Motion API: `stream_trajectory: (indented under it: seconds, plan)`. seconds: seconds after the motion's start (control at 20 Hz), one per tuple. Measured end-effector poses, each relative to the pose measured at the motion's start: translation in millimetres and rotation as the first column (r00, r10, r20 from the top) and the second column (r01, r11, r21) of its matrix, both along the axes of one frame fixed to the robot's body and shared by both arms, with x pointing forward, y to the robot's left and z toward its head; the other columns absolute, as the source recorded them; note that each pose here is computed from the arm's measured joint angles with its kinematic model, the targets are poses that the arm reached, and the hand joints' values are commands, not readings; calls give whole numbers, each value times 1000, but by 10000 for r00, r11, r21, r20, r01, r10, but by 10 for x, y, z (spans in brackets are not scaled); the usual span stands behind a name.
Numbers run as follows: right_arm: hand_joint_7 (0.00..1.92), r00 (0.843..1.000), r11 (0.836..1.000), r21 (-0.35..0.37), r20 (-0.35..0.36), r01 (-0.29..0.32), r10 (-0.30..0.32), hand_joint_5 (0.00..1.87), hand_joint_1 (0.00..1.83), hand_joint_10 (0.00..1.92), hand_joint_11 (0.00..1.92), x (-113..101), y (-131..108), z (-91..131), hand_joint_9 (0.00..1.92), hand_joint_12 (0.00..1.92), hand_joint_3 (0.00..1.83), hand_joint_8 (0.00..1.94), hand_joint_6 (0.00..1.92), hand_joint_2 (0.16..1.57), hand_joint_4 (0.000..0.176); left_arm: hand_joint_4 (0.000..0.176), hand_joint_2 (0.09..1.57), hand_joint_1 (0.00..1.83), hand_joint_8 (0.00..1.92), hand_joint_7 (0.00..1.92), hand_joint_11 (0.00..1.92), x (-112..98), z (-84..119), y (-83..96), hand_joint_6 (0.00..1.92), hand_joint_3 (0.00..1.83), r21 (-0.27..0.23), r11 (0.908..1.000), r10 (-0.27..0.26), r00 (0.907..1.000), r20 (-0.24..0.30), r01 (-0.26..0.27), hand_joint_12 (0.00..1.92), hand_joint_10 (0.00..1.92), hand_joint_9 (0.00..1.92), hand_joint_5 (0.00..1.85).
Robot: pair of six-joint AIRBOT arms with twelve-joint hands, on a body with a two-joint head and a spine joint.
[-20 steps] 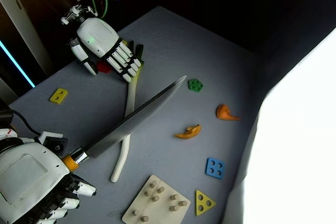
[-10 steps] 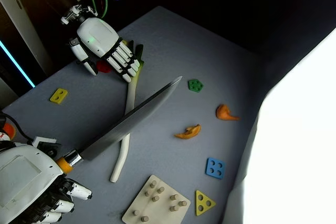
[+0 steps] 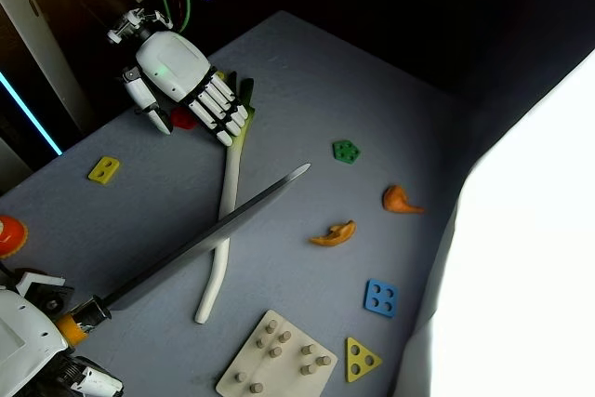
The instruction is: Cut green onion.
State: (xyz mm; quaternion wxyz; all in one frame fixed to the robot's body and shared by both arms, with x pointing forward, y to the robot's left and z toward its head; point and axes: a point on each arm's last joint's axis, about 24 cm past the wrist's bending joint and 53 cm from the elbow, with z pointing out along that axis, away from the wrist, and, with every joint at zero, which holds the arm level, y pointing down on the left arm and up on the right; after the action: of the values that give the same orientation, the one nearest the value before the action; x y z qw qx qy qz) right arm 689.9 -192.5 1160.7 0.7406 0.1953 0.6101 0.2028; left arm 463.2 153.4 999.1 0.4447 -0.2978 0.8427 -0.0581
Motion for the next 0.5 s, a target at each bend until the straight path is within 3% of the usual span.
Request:
stream_trajectory:
  seconds: [0.15, 0.25, 0.4, 0.5]
  plan:
    - [1542, 10000, 10000, 11, 9, 23, -23, 1273, 1572, 1921, 1655, -18, 11, 7, 1612, 1921, 625, 1941, 1921, 851, 176, 0, 1404, 326, 3, 21, 0, 3, 5, 2, 3, 2, 5, 10000, 10, 10000, 19, -10, 107, 1, 2, 48]
    - [1545, 10000, 10000, 26, 27, 78, -78, 1298, 1566, 1921, 1655, -16, 23, 42, 1606, 1921, 623, 1941, 1921, 857, 176, 0, 1395, 348, 5, 37, 0, 2, 4, 1, 7, 0, 4, 10000, 9, 10000, 13, -9, 137, 5, 18, 63]
    - [1545, 9995, 9998, 100, 288, 161, -164, 1285, 1563, 1921, 1653, 32, 27, 207, 1607, 1921, 615, 1941, 1921, 859, 176, 0, 1401, 325, 2, 38, 0, 3, 5, 2, 4, 0, 5, 10000, 10, 10000, 19, -10, 97, 3, 13, 67]
    - [1549, 9962, 9999, -122, 866, 31, -20, 1275, 1569, 1921, 1662, 31, 41, 397, 1613, 1921, 610, 1941, 1921, 849, 176, 0, 1393, 347, 3, 44, 0, 4, 5, 1, 4, 0, 4, 10000, 8, 10000, 22, -8, 113, 4, 18, 70]
